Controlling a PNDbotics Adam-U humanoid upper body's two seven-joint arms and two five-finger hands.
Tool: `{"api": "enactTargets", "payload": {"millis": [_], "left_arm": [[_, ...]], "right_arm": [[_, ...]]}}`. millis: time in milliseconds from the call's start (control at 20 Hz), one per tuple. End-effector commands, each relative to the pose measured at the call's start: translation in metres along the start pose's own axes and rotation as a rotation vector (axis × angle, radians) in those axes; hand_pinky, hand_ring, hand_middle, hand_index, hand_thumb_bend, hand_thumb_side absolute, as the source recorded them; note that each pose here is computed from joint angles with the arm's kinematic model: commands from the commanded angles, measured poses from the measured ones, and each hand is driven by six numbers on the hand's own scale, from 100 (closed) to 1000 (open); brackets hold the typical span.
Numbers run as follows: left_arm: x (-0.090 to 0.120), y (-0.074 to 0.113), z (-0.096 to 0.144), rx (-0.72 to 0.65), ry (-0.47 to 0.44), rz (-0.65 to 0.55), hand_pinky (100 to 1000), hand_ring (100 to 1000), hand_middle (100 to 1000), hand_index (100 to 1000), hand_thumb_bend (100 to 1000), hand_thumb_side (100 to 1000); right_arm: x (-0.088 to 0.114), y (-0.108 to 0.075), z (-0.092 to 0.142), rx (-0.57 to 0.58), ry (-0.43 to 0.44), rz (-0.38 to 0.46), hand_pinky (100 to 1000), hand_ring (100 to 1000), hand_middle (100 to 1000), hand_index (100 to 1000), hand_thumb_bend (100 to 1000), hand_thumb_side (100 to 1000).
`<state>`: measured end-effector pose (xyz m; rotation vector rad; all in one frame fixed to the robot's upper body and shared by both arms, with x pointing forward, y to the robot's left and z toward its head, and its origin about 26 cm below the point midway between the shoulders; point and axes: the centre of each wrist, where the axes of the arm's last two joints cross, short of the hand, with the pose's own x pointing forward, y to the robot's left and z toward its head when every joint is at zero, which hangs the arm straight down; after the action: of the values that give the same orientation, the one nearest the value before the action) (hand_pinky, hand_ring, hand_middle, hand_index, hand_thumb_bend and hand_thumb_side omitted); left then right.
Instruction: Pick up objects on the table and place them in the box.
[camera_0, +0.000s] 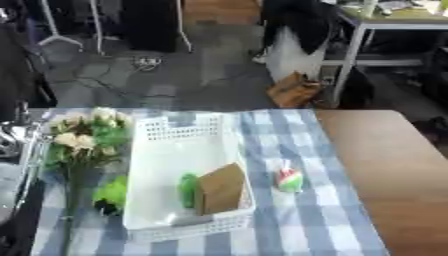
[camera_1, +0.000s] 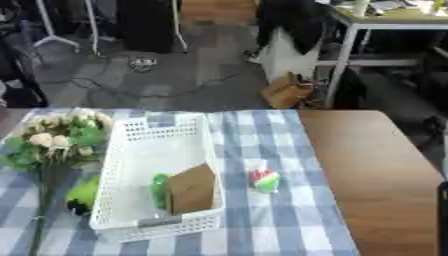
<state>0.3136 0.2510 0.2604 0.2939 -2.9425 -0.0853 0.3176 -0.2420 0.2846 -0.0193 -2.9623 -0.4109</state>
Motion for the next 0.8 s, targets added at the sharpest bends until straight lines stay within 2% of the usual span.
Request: {"api": "enactTargets", "payload": {"millis": [50, 250, 400, 450, 550, 600, 750, 800], "left_arm": [[0.004, 0.003, -0.010, -0.009, -0.038, -0.006, 773, 989, 952, 1000, 100, 840], [0.004, 0.002, -0.010, -0.007, -0.041, -0.005, 773, 988, 951, 1000, 100, 839], [0.005, 0.002, -0.011, -0.010, -0.040, -0.004, 773, 988, 951, 1000, 100, 838], [0.005, 0.002, -0.011, -0.011, -0.040, -0.004, 773, 988, 951, 1000, 100, 838], [0.005, 0.001, -0.010, -0.017, -0.038, -0.001, 773, 988, 951, 1000, 100, 836], [0.005, 0.000, -0.010, -0.022, -0.036, 0.002, 773, 988, 951, 1000, 100, 836], [0.005, -0.001, -0.009, -0.028, -0.033, 0.009, 773, 988, 951, 1000, 100, 835], [0.005, -0.002, -0.009, -0.033, -0.032, 0.013, 773, 988, 951, 1000, 100, 833]], "right_arm": [[0.006, 0.001, -0.008, 0.006, -0.031, -0.011, 795, 808, 783, 794, 100, 999], [0.007, 0.001, -0.010, 0.027, -0.014, 0.019, 816, 852, 813, 820, 100, 958], [0.009, 0.001, -0.018, 0.121, 0.009, 0.105, 824, 865, 825, 831, 100, 967], [0.010, 0.001, -0.020, 0.144, 0.012, 0.124, 837, 886, 852, 859, 100, 999], [0.013, 0.005, -0.031, 0.267, 0.003, 0.199, 867, 919, 881, 894, 100, 1000], [0.014, 0.010, -0.041, 0.398, -0.012, 0.272, 867, 919, 881, 894, 100, 1000], [0.012, 0.018, -0.056, 0.603, -0.033, 0.406, 877, 915, 887, 897, 100, 1000], [0.009, 0.024, -0.061, 0.709, -0.051, 0.451, 880, 914, 890, 900, 100, 1000]]}}
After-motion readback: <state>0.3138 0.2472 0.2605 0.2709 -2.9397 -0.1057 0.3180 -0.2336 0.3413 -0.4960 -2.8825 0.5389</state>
